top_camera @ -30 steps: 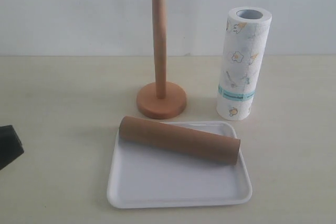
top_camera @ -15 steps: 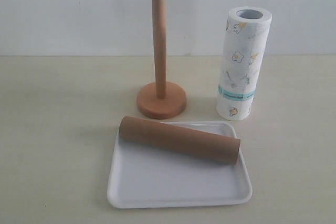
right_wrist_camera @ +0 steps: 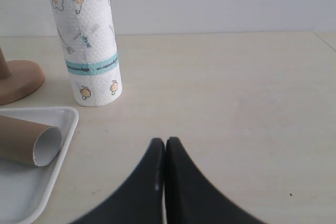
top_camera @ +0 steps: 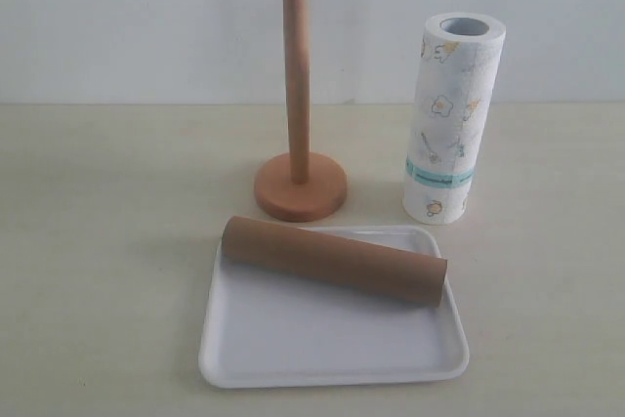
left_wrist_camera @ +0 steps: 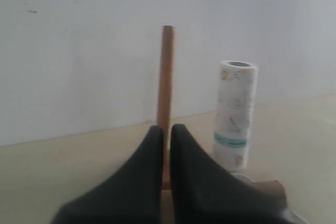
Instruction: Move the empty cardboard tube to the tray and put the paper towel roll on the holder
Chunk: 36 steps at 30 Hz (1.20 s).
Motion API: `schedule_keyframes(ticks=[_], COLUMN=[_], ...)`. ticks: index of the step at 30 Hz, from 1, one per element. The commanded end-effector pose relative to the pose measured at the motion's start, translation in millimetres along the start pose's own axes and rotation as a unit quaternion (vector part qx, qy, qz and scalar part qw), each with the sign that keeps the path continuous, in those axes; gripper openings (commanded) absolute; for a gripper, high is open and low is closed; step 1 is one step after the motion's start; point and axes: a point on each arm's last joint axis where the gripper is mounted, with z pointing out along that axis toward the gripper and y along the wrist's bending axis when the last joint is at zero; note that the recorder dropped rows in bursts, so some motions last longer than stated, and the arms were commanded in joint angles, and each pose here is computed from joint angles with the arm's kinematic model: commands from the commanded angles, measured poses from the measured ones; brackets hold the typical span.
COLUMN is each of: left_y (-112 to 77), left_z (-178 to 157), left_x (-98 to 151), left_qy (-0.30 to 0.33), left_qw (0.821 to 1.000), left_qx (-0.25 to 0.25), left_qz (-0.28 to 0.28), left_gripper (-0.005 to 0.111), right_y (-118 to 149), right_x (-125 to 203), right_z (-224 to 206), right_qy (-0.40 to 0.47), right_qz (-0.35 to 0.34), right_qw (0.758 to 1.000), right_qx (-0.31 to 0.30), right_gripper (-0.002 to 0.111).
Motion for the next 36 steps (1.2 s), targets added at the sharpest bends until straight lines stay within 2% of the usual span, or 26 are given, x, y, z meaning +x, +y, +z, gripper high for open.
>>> schedule_keyframes(ticks=[1, 7, 12, 18, 23, 30, 33, 36], left_y=[8.1, 11.7, 12.2, 19.1, 27.9, 36.8, 36.6, 36.0], left_z=[-4, -5, -6, -10, -11, -12, -12, -12], left_x=[0, -1, -1, 1, 22, 59, 60, 67], left_qy=[-0.009, -0.019, -0.031, -0.043, -0.027, 0.007, 0.001, 0.023], left_qw=[0.997, 0.994, 0.990, 0.978, 0.965, 0.954, 0.952, 0.945], left_qx=[-0.076, -0.110, -0.119, -0.193, -0.253, -0.292, -0.290, -0.291], left_qz=[-0.009, 0.000, -0.064, -0.070, -0.071, -0.075, -0.103, -0.148], left_gripper=[0.005, 0.005, 0.005, 0.005, 0.005, 0.005, 0.005, 0.005], right_y=[0, 0, 0, 0, 0, 0, 0, 0], right_x=[-2, -2, -2, -2, -2, -2, -2, -2], right_z=[0, 0, 0, 0, 0, 0, 0, 0], right_qy=[-0.011, -0.011, -0.011, -0.011, -0.011, -0.011, -0.011, -0.011], right_qz=[-0.001, -0.001, -0.001, -0.001, -0.004, -0.004, -0.004, -0.003], right_qw=[1.000, 1.000, 1.000, 1.000, 1.000, 1.000, 1.000, 1.000], right_qx=[0.001, 0.001, 0.001, 0.001, 0.002, 0.002, 0.002, 0.002], right_gripper=[0.000, 0.000, 0.000, 0.000, 0.000, 0.000, 0.000, 0.000])
